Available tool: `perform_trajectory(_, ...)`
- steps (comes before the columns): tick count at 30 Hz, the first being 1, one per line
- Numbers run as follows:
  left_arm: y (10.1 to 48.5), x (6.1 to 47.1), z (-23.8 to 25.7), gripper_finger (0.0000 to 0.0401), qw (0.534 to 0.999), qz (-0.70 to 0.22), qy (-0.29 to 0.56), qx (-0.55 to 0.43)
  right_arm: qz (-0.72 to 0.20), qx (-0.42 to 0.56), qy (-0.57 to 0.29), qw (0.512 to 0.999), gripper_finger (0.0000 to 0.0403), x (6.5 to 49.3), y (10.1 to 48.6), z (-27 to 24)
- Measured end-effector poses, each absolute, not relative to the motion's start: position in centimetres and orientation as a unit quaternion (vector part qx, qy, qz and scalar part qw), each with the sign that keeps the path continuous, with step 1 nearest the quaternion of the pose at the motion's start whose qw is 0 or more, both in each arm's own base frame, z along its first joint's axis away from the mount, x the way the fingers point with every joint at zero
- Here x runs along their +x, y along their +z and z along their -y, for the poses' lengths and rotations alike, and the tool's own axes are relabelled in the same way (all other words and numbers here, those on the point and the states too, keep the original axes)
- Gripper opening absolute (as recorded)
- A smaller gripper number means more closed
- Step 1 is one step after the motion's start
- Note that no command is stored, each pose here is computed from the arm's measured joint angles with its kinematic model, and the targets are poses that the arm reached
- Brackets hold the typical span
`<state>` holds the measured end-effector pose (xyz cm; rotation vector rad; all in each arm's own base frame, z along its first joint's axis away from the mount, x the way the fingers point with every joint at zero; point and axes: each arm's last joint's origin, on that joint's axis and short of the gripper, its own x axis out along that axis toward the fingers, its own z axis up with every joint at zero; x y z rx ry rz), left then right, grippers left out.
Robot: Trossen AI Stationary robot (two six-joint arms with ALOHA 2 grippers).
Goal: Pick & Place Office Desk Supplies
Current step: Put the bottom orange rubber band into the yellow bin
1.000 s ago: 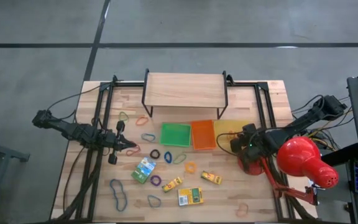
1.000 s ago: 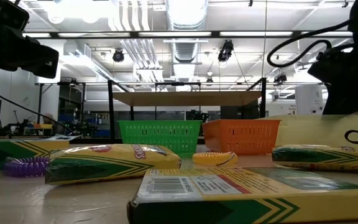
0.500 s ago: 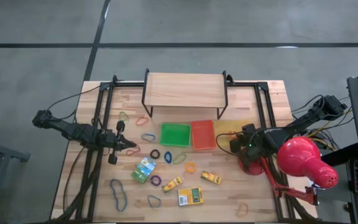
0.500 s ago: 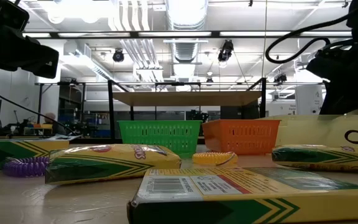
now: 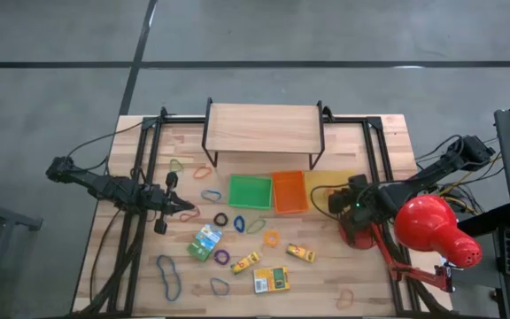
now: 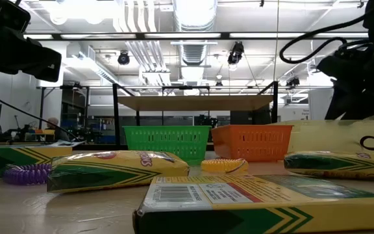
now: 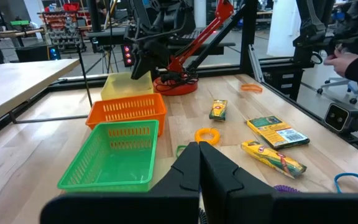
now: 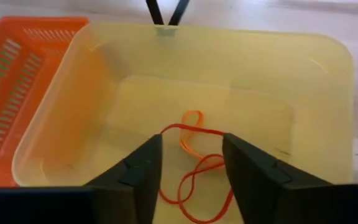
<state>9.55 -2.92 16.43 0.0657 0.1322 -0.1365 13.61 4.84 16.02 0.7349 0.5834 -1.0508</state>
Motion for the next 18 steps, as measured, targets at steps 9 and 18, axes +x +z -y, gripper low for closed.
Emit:
perform_trajectory(9,16.4,9.6,2.9,0.0001,0.995,-0.066,-0.068,0.033,-0.339,0.206,-0.401,0.826,0.0175,14.8,18.3,-5.5)
perform_trajectory(18,16.4,9.6,2.9,0.0001,0.995,-0.066,-0.068,0.033,-0.448,-0.080,-0.143,0.879,0.0142,17.1,23.6,-7.1)
